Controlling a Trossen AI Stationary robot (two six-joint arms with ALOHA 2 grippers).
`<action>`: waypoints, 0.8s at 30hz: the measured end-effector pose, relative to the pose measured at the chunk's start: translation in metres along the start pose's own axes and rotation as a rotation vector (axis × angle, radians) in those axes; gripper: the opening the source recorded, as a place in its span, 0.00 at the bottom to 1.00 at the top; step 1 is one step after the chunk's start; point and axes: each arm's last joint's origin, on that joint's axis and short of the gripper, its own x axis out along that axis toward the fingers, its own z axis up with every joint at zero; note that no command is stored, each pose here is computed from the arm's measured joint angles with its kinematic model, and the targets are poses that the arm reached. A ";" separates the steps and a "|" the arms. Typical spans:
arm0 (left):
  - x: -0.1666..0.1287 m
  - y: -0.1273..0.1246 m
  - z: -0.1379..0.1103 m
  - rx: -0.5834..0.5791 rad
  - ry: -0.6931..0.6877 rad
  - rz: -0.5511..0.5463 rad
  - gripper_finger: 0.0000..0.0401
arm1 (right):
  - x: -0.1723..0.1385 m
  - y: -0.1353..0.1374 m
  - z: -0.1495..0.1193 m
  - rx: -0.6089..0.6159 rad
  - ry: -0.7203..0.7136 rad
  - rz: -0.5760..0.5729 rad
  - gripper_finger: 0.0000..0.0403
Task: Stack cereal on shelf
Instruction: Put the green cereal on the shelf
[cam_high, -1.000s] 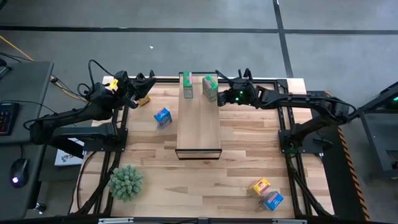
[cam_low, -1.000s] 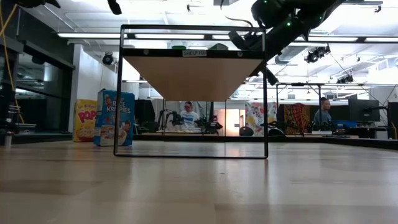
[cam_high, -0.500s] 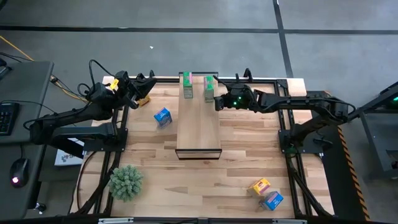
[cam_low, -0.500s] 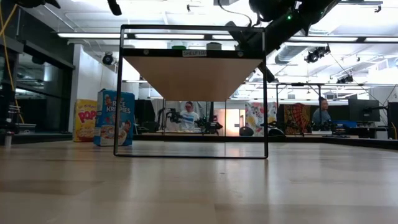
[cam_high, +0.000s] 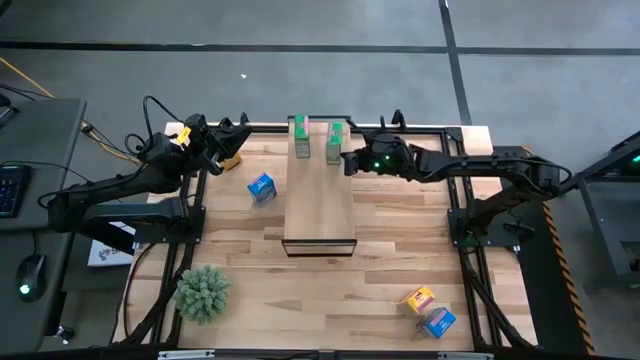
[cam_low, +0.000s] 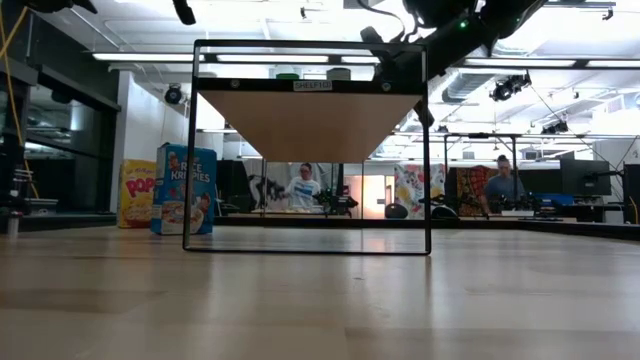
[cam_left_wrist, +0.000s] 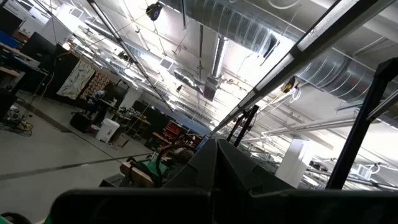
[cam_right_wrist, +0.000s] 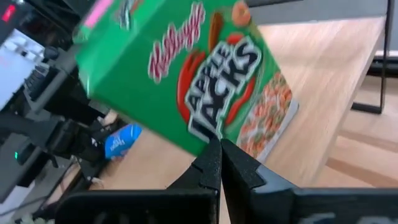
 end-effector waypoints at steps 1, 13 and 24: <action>0.000 0.000 0.000 0.000 0.000 0.000 0.01 | 0.000 0.000 0.001 0.002 -0.007 0.003 0.00; 0.000 0.000 0.000 0.000 0.001 -0.001 0.01 | 0.004 -0.004 0.010 0.016 -0.061 0.016 0.00; 0.000 0.000 0.000 0.000 0.000 -0.001 0.01 | 0.023 -0.008 0.009 0.059 -0.104 0.040 0.00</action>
